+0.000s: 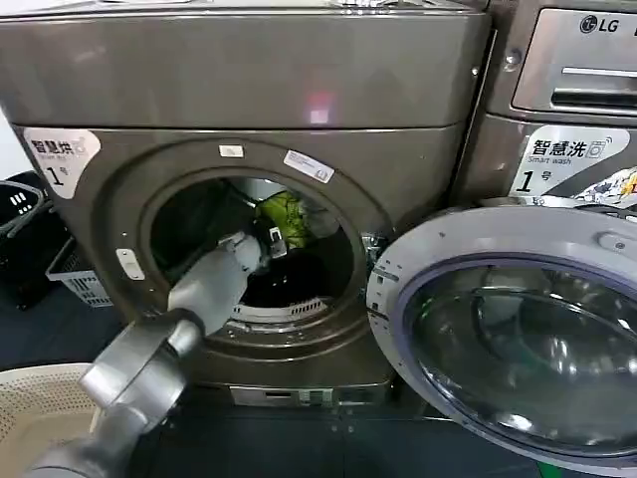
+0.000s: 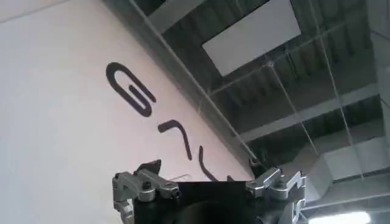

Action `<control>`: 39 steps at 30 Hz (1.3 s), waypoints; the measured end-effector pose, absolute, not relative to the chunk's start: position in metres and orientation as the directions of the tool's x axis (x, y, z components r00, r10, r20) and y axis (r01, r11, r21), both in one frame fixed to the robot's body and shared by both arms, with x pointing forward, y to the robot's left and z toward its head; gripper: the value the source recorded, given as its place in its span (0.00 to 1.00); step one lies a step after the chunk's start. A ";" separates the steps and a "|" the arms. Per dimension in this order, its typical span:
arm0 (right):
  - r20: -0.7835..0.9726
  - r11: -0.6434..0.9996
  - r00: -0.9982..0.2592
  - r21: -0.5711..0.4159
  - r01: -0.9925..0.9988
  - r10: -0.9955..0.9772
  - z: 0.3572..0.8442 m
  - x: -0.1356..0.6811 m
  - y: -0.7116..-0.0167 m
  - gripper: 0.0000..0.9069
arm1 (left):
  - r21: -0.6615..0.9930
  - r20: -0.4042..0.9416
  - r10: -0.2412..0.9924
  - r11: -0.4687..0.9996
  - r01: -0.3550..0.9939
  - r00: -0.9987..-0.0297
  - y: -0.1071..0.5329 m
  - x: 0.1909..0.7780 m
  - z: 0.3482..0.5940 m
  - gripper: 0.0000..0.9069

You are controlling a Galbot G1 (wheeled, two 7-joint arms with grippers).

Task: Grasp the clothes from the dryer.

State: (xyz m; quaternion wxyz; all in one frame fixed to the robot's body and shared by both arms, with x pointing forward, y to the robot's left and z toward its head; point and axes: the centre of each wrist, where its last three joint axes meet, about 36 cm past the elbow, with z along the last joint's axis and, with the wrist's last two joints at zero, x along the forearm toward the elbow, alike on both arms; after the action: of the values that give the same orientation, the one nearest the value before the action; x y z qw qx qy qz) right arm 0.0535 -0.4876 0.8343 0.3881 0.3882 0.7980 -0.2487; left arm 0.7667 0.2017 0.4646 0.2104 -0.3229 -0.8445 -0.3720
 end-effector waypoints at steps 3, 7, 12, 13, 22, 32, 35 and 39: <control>-0.812 0.577 -0.398 -0.093 0.811 0.428 0.834 0.054 -0.488 1.00 | 0.480 0.517 0.392 0.604 0.637 -0.761 0.198 0.764 0.460 0.00; -0.810 0.585 -0.403 -0.093 0.806 0.426 0.833 0.057 -0.487 1.00 | 0.450 0.406 0.372 0.713 0.537 -0.835 0.195 0.761 0.457 0.00; -0.805 0.581 -0.405 -0.093 0.809 0.434 0.832 0.057 -0.489 1.00 | 0.378 0.271 0.329 0.828 0.415 -0.904 0.189 0.756 0.454 0.00; -0.804 0.579 -0.403 -0.092 0.810 0.437 0.832 0.056 -0.489 1.00 | 0.360 0.243 0.317 0.848 0.388 -0.917 0.187 0.755 0.454 0.00; -0.805 0.568 -0.397 -0.092 0.818 0.441 0.833 0.054 -0.492 1.00 | 0.214 0.053 0.158 0.963 0.166 -0.986 0.178 0.745 0.451 0.00; -0.809 0.563 -0.389 -0.089 0.822 0.441 0.835 0.052 -0.492 1.00 | 0.098 -0.059 -0.019 0.995 -0.024 -0.998 0.165 0.728 0.438 0.00; -0.811 0.559 -0.385 -0.088 0.824 0.440 0.836 0.050 -0.493 1.00 | 0.080 -0.082 -0.050 0.995 -0.056 -0.995 0.160 0.724 0.436 0.00; -0.813 0.555 -0.380 -0.086 0.827 0.440 0.837 0.049 -0.494 1.00 | 0.064 -0.099 -0.075 0.995 -0.081 -0.992 0.155 0.720 0.432 0.00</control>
State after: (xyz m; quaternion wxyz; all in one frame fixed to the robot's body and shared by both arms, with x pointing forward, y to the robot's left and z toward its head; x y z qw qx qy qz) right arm 0.0488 -0.4941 0.8371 0.3871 0.3999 0.7923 -0.2500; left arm 0.7202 0.1554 0.4321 -0.0481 0.0391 -0.9975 -0.0341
